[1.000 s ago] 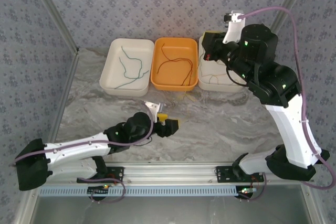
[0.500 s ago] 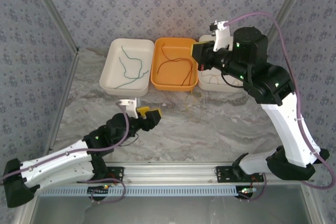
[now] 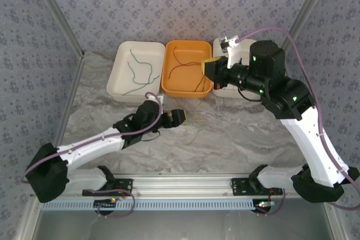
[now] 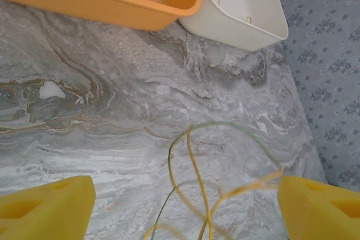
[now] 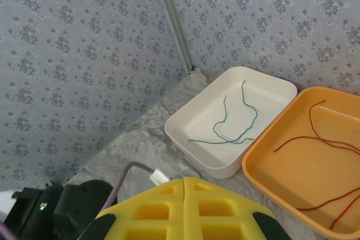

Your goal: Untangle the cables

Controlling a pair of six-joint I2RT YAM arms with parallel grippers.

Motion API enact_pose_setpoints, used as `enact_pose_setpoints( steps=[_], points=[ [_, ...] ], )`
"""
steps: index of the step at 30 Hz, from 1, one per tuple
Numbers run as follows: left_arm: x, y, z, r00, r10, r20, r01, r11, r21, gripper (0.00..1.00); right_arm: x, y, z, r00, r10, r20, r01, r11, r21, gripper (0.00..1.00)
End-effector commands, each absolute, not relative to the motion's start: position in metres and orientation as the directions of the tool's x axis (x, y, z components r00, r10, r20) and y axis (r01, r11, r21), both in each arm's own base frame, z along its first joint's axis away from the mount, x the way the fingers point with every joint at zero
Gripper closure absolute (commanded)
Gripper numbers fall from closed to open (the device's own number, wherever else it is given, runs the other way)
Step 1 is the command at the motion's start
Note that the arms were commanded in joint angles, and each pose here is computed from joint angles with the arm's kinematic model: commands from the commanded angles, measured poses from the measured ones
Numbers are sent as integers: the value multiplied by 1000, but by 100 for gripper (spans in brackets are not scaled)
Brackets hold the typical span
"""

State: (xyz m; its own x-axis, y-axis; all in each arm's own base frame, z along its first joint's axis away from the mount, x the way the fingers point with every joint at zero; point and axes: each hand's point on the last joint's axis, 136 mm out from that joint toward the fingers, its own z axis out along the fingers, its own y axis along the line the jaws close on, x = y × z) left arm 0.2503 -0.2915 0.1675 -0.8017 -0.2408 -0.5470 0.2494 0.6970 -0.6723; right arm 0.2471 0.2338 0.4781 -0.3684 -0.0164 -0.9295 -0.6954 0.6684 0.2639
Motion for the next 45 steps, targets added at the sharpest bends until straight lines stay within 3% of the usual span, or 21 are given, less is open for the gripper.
enact_pose_setpoints(
  steps=[1, 6, 11, 21, 28, 32, 45],
  points=[
    [253, -304, 170, -845, -266, -463, 204, 640, -741, 16, 240, 236, 476, -336, -21, -941, -735, 631, 248, 100],
    [249, -299, 136, -884, -223, -411, 142, 709, -691, 20, 238, 238, 441, -391, -30, -920, -725, 625, 288, 100],
    [244, -292, 110, -902, -175, -395, 122, 773, -622, 31, 235, 229, 394, -448, -41, -893, -681, 662, 312, 100],
    [233, -294, 104, -899, -93, -429, 159, 841, -516, 37, 228, 204, 316, -557, -101, -824, -583, 755, 301, 100],
    [236, -304, 94, -897, -11, -442, 201, 880, -431, 39, 221, 184, 283, -606, -109, -788, -511, 812, 281, 100],
    [242, -315, 86, -896, 55, -442, 250, 884, -395, 45, 216, 173, 267, -625, -117, -772, -489, 830, 270, 100],
    [265, -352, 41, -932, 87, -351, 245, 866, -437, 53, 216, 168, 261, -637, -94, -765, -478, 827, 296, 100]
  ],
)
